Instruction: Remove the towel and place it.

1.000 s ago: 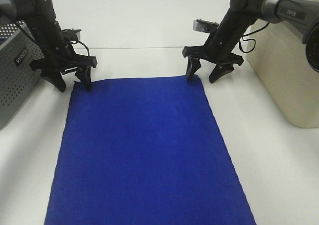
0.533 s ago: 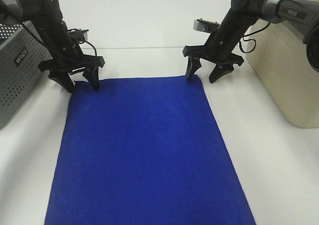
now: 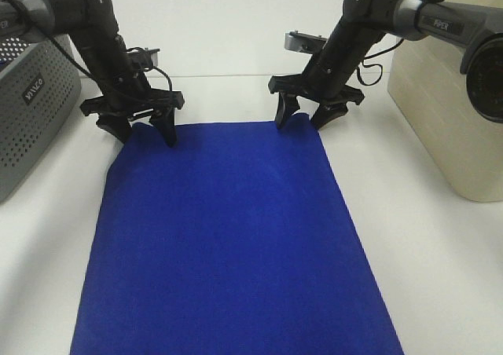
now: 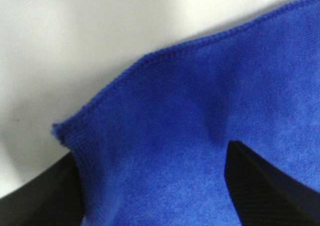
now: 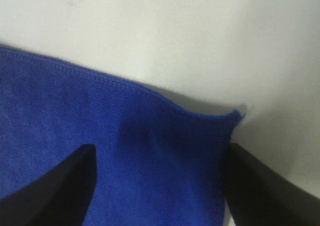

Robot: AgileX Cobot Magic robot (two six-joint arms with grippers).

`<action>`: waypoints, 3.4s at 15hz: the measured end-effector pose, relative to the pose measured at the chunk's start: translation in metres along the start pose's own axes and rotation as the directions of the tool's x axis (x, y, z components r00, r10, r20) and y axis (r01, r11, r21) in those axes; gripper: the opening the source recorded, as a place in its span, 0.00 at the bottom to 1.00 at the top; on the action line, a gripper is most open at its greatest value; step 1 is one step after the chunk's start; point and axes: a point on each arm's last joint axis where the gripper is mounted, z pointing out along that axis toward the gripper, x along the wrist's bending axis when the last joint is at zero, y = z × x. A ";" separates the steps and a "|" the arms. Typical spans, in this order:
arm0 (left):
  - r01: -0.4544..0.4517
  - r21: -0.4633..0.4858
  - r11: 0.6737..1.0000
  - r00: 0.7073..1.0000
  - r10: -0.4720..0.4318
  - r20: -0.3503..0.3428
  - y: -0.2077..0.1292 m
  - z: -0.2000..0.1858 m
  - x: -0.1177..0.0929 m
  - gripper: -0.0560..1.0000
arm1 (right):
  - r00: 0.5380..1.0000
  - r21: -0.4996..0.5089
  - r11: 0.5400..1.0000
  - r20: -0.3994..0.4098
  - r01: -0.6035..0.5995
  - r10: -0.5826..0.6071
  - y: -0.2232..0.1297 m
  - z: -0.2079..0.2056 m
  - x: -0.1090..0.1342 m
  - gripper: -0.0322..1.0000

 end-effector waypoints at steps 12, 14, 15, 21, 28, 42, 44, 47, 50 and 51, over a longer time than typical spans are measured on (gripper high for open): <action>0.002 -0.005 1.000 1.000 -0.002 0.003 0.001 0.005 0.001 0.06 | 1.000 -0.003 1.000 0.009 -0.001 0.001 0.000 0.006 -0.003 0.05; -0.005 -0.014 1.000 1.000 0.005 0.004 0.002 0.005 0.000 0.06 | 1.000 -0.003 1.000 0.009 0.005 -0.005 0.000 0.006 -0.003 0.05; -0.011 -0.033 0.999 1.000 0.011 0.005 0.004 0.005 0.000 0.06 | 1.000 -0.011 1.000 0.011 0.010 -0.010 0.001 0.006 -0.003 0.05; -0.191 -0.322 0.927 0.981 0.188 -0.041 0.038 -0.031 -0.011 0.06 | 0.985 -0.240 0.960 0.126 0.142 -0.115 0.035 -0.042 0.006 0.05; -0.342 -0.550 0.762 0.938 0.308 -0.157 0.060 -0.041 -0.025 0.06 | 0.973 -0.343 0.925 0.215 0.161 -0.090 0.045 -0.047 0.000 0.05; -0.437 -0.639 0.633 0.900 0.304 -0.313 0.073 -0.050 -0.023 0.06 | 0.961 -0.567 0.778 0.208 0.272 -0.184 0.067 -0.059 0.004 0.05; -0.443 -0.636 0.632 0.897 0.304 -0.322 0.073 -0.045 -0.021 0.06 | 0.963 -0.566 0.782 0.201 0.262 -0.178 0.067 -0.049 0.001 0.05; -0.463 -0.602 0.650 0.886 0.313 -0.343 0.073 -0.026 -0.014 0.06 | 0.967 -0.539 0.805 0.190 0.247 -0.169 0.065 -0.026 -0.008 0.05; -0.464 -0.600 0.652 0.885 0.311 -0.346 0.074 -0.013 -0.011 0.06 | 0.967 -0.553 0.796 0.192 0.247 -0.167 0.066 -0.020 -0.010 0.05; -0.464 -0.604 0.649 0.885 0.309 -0.348 0.074 -0.009 -0.010 0.06 | 0.968 -0.550 0.799 0.190 0.245 -0.165 0.066 -0.017 -0.011 0.05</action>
